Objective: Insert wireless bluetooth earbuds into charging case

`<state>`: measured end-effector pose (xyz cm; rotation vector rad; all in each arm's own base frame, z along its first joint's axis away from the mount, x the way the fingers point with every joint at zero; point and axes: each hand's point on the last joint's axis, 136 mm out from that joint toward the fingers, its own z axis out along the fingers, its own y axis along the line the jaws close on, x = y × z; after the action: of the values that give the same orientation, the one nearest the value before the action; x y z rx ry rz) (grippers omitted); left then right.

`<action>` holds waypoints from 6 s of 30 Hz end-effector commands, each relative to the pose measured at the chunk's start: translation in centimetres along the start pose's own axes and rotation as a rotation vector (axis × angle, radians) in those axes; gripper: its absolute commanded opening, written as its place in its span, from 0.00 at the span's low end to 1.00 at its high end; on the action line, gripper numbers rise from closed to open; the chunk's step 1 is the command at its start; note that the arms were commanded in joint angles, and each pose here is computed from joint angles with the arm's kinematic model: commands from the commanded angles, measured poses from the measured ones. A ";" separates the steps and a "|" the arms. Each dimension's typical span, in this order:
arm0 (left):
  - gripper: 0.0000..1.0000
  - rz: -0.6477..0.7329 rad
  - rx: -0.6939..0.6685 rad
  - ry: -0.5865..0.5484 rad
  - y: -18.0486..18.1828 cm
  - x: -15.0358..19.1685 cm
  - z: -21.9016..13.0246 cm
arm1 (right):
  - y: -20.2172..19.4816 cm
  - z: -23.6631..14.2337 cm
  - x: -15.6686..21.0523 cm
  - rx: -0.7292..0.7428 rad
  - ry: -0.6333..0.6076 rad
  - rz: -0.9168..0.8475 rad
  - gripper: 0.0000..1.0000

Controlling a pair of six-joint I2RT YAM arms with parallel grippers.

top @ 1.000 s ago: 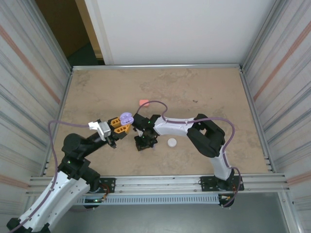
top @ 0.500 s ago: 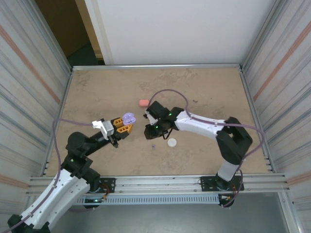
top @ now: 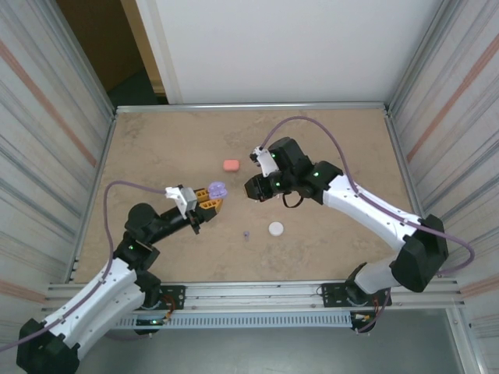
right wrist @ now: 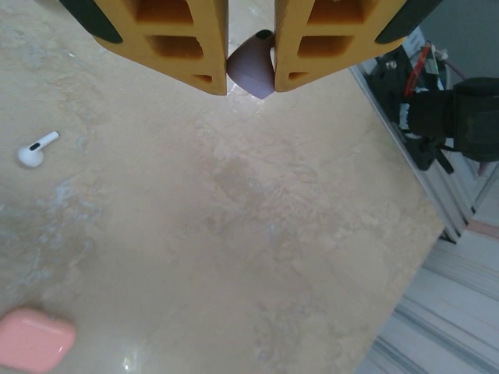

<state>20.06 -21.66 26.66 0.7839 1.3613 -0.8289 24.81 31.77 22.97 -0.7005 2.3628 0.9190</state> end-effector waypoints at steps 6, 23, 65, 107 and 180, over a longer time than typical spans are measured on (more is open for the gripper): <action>0.00 -0.007 0.043 -0.018 -0.2 0.6 1.0 | 2.9 -5.3 -2.7 -0.045 -0.160 -0.180 0.18; 0.00 -0.004 0.118 -0.066 -0.7 -0.2 2.3 | 9.0 -8.4 -4.6 -0.121 -0.332 -0.479 0.19; 0.00 0.022 0.197 -0.112 -1.9 -2.6 2.5 | 11.2 -5.0 -4.7 -0.102 -0.259 -0.690 0.19; 0.00 0.019 0.192 -0.108 -1.8 -2.8 2.5 | 10.7 -4.0 -4.1 -0.084 -0.212 -0.685 0.27; 0.00 0.104 -0.037 -0.101 0.2 -3.8 -0.5 | -6.5 -6.1 1.4 0.126 -0.214 0.235 0.87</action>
<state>20.18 -21.14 28.91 0.7641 1.2815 -0.7748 26.61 22.87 23.09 -0.2826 2.2568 0.8605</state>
